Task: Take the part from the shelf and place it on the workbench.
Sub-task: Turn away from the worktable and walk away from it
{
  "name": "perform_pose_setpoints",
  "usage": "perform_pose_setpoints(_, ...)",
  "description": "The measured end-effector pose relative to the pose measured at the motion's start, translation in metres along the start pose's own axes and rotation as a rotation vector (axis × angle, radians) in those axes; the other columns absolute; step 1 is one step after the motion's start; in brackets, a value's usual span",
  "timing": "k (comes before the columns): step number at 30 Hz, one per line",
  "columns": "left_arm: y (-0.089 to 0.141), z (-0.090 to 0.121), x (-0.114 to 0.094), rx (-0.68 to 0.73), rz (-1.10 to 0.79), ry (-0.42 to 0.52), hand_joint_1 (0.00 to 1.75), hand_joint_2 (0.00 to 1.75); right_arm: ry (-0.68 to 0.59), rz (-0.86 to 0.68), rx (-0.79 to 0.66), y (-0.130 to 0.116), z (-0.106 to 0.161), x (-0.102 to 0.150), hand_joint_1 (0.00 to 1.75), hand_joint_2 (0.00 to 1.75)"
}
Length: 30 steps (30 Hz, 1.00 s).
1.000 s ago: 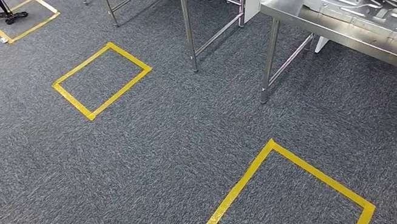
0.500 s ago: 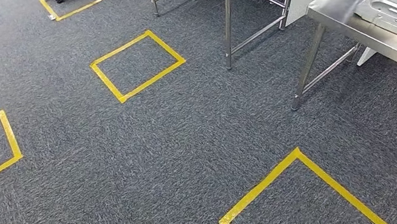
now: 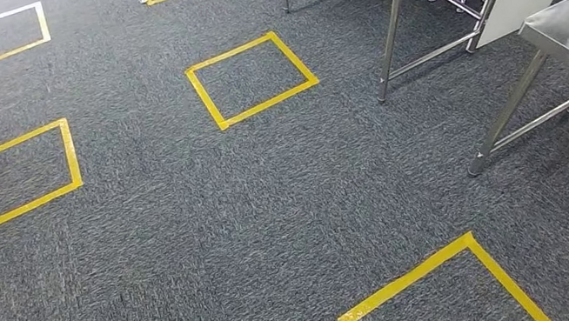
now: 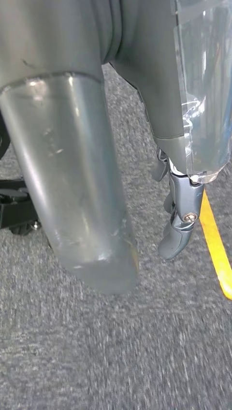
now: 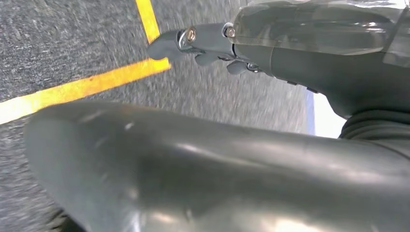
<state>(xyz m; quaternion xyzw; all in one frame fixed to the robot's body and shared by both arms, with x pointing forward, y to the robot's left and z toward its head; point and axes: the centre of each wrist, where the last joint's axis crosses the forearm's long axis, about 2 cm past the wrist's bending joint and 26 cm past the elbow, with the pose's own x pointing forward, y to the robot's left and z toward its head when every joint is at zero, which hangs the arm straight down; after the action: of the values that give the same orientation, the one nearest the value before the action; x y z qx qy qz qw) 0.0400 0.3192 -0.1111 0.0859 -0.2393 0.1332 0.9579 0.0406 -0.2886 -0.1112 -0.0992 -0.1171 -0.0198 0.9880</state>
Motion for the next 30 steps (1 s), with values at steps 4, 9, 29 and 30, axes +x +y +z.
perform_pose_setpoints(4,0.007,-0.001,0.001,0.005,-0.026,0.0,0.0,0.0,0.0,0.044,0.015,0.001,0.0,0.001,0.0,0.0)
perform_pose_setpoints(9,0.013,-0.002,0.003,0.001,-0.096,0.001,0.0,0.0,-0.005,0.097,0.028,0.001,0.0,-0.001,0.0,0.0)
perform_pose_setpoints(29,0.001,-0.025,0.076,-0.213,-1.046,-0.101,0.0,0.0,-0.119,1.079,-0.091,-0.053,-0.013,0.053,0.0,0.0)
perform_pose_setpoints(30,-0.001,-0.025,0.079,-0.217,-1.072,-0.108,0.0,0.0,-0.126,1.11,-0.097,-0.054,-0.013,0.058,0.0,0.0)
